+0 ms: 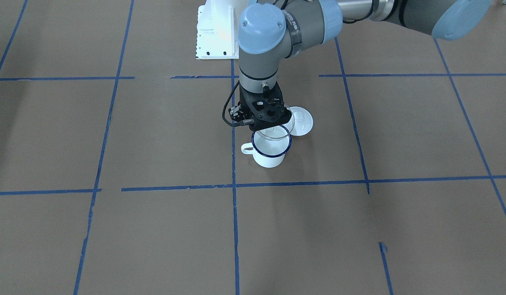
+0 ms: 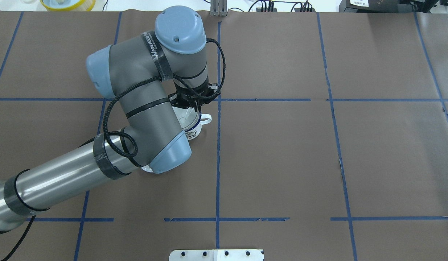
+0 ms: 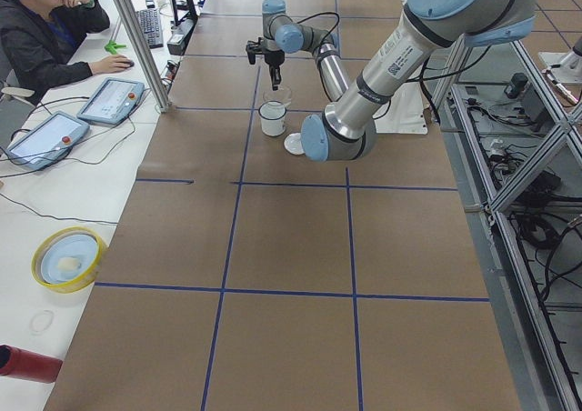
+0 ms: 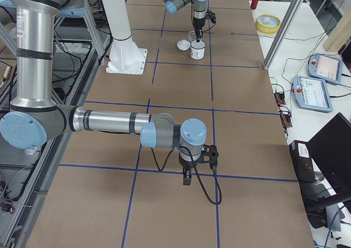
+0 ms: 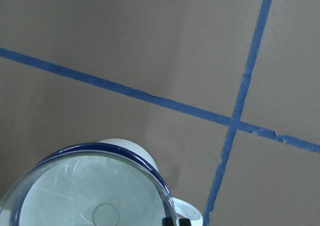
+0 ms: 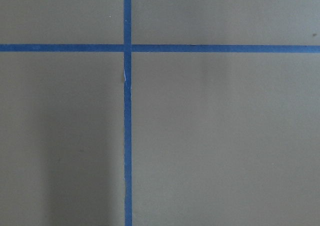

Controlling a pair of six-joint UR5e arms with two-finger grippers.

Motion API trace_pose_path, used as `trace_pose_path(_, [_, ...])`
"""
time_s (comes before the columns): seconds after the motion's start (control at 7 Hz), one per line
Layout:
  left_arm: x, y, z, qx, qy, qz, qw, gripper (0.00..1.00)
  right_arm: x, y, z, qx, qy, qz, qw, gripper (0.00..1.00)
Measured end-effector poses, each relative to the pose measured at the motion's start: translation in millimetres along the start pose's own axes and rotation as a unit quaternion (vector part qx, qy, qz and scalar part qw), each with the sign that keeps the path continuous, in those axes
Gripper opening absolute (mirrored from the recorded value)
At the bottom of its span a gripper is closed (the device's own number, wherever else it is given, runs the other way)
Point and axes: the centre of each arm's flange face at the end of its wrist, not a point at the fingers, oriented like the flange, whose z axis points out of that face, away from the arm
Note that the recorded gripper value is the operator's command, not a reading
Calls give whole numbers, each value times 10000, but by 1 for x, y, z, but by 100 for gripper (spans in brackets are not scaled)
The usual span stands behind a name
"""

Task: Remove funnel from cup
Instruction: 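Close the left gripper on the funnel's stem inside the mug, then lift the glass funnel up out of the mug with the left gripper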

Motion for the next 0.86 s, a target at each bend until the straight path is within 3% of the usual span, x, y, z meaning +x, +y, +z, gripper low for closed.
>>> trace_pose_path(0.14, [-2, 4, -31, 120, 82, 18, 9999, 0, 0, 0, 0, 0, 0, 0, 10000, 100])
trace_pose_path(0.43, [-6, -24, -75, 929, 335, -542, 9936, 0, 0, 0, 0, 0, 0, 0, 10000, 100])
trace_pose_path(0.57, [-10, -44, -82, 1411, 669, -1059, 9821, 0, 0, 0, 0, 0, 0, 0, 10000, 100])
trace_pose_path(0.71, [-20, -63, -80, 1893, 1199, -1603, 9613, 0, 0, 0, 0, 0, 0, 0, 10000, 100])
trace_pose_path(0.86, [-32, -82, -71, 2318, 1791, -2120, 9324, 0, 0, 0, 0, 0, 0, 0, 10000, 100])
